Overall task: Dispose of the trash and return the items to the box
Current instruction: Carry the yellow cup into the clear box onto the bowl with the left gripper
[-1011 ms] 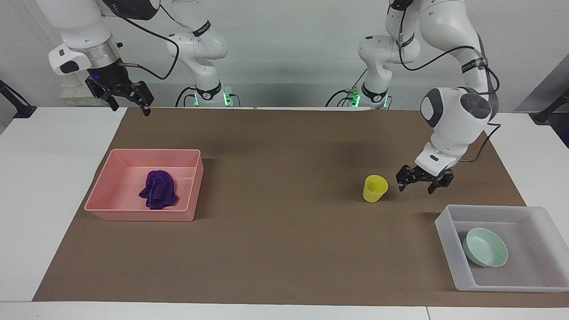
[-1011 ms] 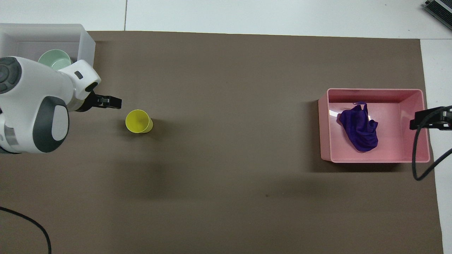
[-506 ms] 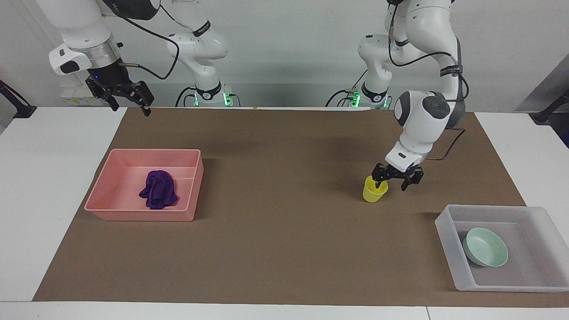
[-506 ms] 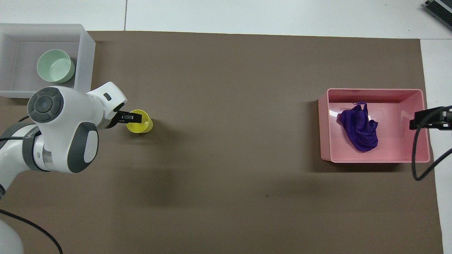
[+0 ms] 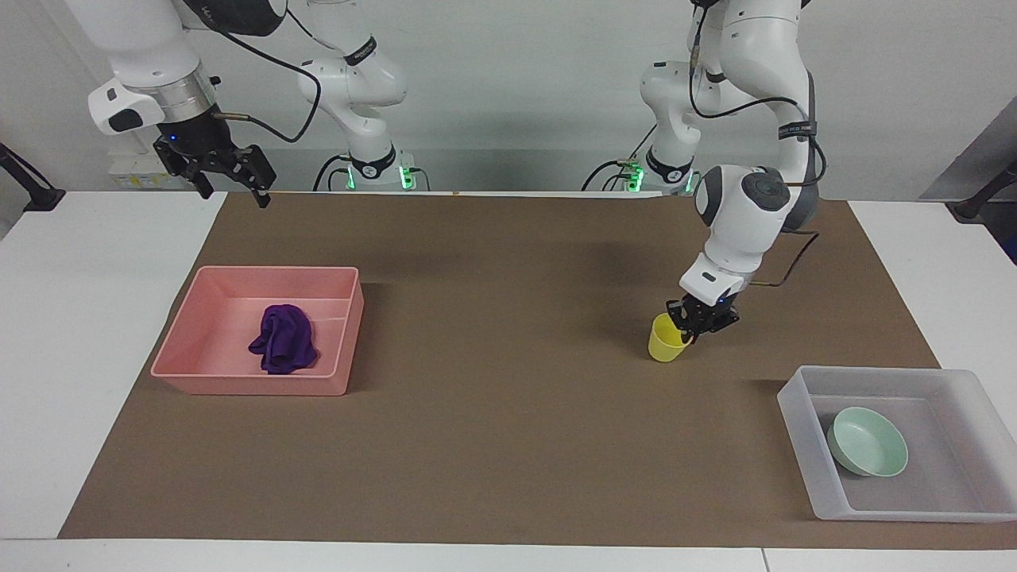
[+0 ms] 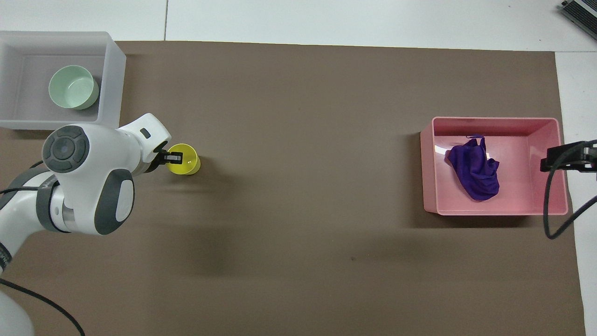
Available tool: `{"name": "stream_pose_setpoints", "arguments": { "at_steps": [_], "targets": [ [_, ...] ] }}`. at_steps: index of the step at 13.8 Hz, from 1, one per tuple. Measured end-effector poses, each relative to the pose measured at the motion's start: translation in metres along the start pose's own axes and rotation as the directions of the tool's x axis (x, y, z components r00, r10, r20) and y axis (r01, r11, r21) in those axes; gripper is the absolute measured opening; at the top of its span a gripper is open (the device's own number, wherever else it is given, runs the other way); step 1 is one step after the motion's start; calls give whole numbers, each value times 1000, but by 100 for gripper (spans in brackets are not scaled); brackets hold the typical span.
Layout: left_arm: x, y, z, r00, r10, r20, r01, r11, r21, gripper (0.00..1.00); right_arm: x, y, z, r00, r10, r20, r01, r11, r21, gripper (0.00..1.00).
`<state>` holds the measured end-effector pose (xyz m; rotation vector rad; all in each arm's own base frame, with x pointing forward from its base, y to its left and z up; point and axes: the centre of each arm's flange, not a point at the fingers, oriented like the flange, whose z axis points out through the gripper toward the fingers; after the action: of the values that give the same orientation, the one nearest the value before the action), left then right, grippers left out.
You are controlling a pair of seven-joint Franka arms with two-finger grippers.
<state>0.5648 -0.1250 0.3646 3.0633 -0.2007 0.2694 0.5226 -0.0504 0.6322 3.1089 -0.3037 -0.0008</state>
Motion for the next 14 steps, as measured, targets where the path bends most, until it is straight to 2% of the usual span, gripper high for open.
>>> {"name": "stream_pose_setpoints", "arguments": {
  "at_steps": [3,7,11,14],
  "targets": [
    [26,-30,-36,998,-52,-31,53,999,6,4,0,0,0,1000,0,0,0,1000,0,100],
    [61,-111,-83,977,-168,-129,172,985,24,4,0,0,1,1000,0,2,0,1000,0,100],
    [89,-185,-102,946,-252,-202,266,963,46,4,0,0,2,1000,0,5,0,1000,0,100],
    [109,-229,-99,927,-295,-230,316,947,60,4,0,0,3,1000,0,7,0,1000,-1,100]
  ]
}}
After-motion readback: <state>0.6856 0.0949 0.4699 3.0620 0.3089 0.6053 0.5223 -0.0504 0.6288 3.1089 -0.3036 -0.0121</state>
